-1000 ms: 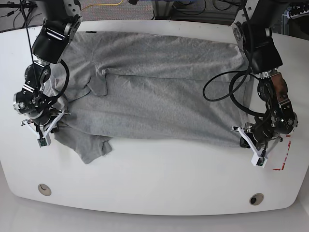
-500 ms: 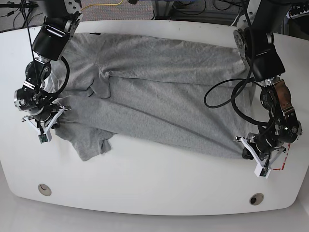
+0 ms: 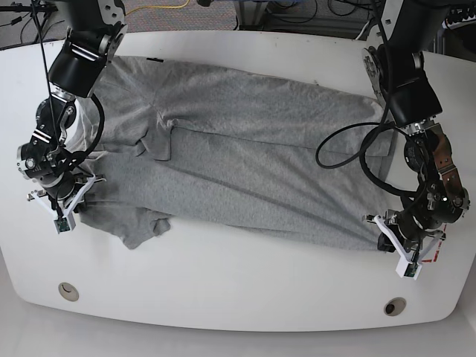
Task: Fold the T-shirt properly
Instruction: 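Drag the held hem with both grippers to fold the shirt over, then open the left gripper and regrasp the shirt edge beside it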
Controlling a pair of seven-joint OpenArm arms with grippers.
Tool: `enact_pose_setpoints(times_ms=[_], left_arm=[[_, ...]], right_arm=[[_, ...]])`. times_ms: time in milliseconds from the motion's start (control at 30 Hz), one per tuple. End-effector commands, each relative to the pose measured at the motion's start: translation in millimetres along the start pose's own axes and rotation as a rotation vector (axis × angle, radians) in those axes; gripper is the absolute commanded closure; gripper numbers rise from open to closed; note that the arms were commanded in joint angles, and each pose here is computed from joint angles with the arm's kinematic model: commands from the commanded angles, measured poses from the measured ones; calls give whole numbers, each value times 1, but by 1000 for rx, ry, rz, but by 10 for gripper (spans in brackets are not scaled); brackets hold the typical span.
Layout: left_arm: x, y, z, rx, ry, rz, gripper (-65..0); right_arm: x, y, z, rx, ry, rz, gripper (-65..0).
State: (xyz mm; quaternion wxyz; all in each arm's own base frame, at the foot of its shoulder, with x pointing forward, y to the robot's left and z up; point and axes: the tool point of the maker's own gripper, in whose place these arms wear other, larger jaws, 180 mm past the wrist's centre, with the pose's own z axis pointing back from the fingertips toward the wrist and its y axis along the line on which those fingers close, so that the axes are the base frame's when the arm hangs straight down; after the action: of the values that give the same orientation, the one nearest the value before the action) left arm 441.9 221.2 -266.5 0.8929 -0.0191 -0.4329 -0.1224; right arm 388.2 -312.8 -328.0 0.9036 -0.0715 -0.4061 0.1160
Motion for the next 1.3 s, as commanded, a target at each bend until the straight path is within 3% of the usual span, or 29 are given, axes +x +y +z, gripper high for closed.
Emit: enact_pose_setpoints(times_ms=[0,400,667,967,1267], left_arm=[[29,8,13,26,-80,-20,-43],[12,15,19,51,-51,-40,-43],[-12,20,24,40,5,-143,-43],[-37,23,40,71,76,-206,-43],[-53,18,34,49,111,-187,-51]], right_arm=[[14,-15,13,-45,-13,31,-5],[-3,-15,42,-105,45,109,-5],[-18,-10,62,-135,101,160,-5],[-44,10,73,-114,146,178,-6],[-55,31,67,-72,153,140,-6]])
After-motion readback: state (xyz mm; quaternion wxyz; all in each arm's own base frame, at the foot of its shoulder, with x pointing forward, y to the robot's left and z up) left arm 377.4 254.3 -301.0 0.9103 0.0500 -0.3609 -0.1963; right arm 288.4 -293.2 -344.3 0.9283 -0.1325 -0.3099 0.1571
